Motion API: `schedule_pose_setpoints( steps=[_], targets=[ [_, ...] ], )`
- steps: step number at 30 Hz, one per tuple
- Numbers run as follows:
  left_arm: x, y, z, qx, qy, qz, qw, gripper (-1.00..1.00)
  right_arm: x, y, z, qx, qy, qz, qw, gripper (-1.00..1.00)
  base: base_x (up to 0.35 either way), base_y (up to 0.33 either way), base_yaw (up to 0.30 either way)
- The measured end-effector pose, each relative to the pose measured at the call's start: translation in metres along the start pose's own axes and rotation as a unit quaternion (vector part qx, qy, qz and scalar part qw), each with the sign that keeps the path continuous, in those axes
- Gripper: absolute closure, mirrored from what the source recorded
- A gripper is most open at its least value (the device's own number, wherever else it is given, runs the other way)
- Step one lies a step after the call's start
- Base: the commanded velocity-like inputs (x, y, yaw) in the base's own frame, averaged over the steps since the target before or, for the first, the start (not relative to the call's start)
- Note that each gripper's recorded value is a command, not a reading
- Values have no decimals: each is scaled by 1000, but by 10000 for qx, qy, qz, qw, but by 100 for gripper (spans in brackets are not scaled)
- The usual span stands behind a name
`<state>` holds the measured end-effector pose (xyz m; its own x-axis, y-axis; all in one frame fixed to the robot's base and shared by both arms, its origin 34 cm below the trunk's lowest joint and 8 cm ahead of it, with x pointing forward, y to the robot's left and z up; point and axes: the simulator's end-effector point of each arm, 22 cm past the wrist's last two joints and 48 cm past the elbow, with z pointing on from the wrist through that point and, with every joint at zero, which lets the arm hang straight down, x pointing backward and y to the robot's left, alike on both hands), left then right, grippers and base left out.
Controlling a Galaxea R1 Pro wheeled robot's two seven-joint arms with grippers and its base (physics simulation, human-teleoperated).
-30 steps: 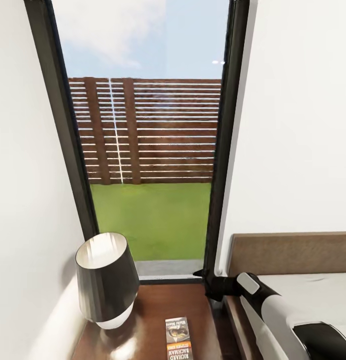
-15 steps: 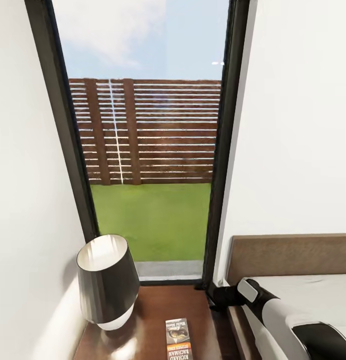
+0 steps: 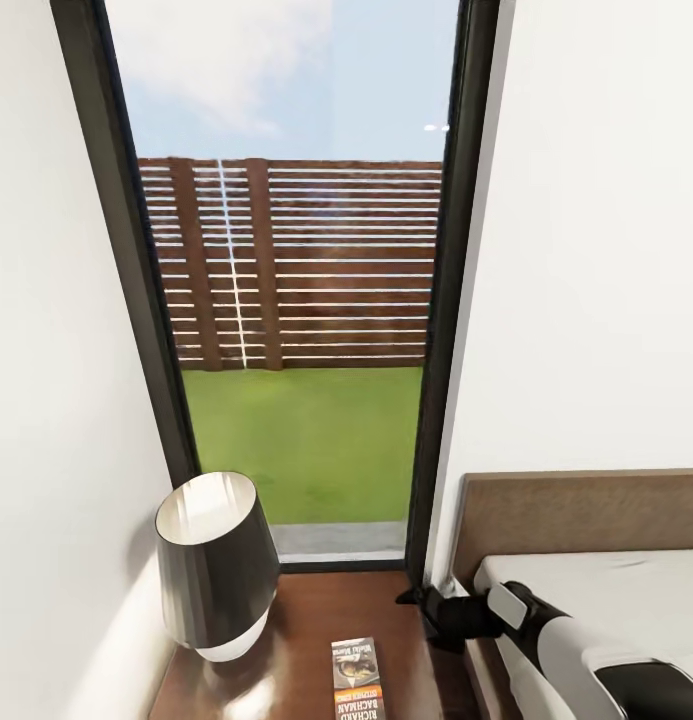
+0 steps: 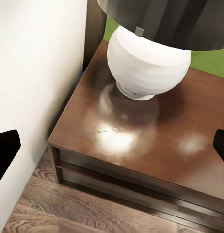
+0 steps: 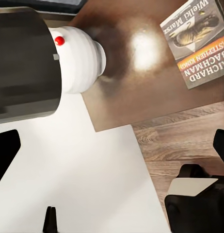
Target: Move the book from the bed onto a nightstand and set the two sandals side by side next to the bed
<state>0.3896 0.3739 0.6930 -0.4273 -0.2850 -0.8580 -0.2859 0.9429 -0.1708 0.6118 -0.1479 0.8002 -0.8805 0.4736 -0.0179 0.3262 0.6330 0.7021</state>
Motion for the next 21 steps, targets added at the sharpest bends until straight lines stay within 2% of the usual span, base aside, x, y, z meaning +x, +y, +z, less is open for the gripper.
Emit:
schedule_pose_setpoints(
  steps=[7,14,21],
  targets=[
    [2,-1,-1,17,33,7,10000,-100,4,-16,-4,-11,0,-83,10000,-100,0,0,0],
    [7,3,-6,-5,88,27,10000,-100,-2,-23,-5,-162,-289,-352,9988,-100,0,0,0],
    [17,9,-16,-38,188,54,9998,-100,0,-31,-5,-155,-343,-378,9986,-100,0,0,0]
  ],
)
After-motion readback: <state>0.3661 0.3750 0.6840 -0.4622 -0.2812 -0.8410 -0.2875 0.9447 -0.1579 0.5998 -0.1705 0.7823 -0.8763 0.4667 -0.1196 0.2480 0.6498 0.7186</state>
